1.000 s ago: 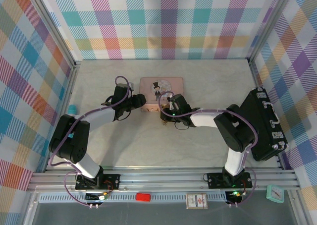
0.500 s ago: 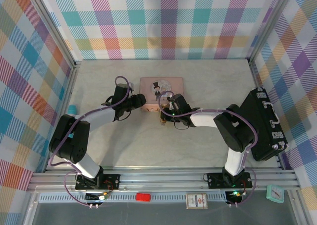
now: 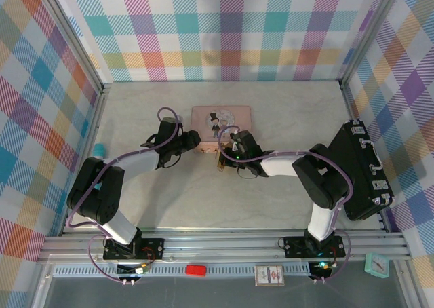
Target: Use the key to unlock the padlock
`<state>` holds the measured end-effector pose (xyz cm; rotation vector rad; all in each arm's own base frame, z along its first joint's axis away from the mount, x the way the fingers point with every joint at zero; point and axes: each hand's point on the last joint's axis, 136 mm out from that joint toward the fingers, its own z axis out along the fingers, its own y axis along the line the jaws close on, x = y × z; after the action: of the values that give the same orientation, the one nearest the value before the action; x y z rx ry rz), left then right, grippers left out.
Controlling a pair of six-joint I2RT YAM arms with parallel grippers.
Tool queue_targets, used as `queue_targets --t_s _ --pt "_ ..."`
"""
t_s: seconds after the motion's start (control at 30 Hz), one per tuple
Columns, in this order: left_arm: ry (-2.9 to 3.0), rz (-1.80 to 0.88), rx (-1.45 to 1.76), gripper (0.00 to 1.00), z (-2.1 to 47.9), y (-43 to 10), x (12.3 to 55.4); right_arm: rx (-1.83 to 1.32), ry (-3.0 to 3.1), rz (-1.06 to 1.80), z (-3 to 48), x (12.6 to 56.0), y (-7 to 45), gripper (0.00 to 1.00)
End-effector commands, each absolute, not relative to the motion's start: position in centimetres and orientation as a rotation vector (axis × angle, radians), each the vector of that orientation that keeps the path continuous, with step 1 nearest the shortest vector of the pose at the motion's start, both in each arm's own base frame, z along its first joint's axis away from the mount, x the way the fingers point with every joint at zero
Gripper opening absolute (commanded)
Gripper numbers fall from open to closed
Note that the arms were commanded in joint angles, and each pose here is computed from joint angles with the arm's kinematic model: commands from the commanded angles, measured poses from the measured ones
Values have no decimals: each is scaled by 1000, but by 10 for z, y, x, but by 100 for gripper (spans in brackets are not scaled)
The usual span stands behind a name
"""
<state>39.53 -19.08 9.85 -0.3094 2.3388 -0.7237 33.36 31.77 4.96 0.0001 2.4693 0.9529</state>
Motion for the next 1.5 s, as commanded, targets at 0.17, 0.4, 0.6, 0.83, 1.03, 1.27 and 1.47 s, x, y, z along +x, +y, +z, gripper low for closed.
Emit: queue_targets --t_s 0.17,0.4,0.6,0.83,1.03,1.27,1.47 --pt "2333 -740 -340 44 98 -200 382 193 2506 1010 39 324 312 5" --pt "2321 -743 -395 44 93 -203 376 297 2503 1043 29 324 310 0" --pt "2304 -735 -418 44 94 -204 372 368 2500 1057 24 323 307 0" --pt "2285 -732 -457 45 92 -206 368 496 2483 1086 16 324 298 0" --pt "2293 -751 -431 45 91 -215 370 529 2489 1085 11 323 296 0" --pt "2266 -580 -293 56 131 -189 381 492 2510 1031 9 322 290 0" --pt "2317 -508 -153 59 148 -176 414 460 2519 1020 7 322 291 0"
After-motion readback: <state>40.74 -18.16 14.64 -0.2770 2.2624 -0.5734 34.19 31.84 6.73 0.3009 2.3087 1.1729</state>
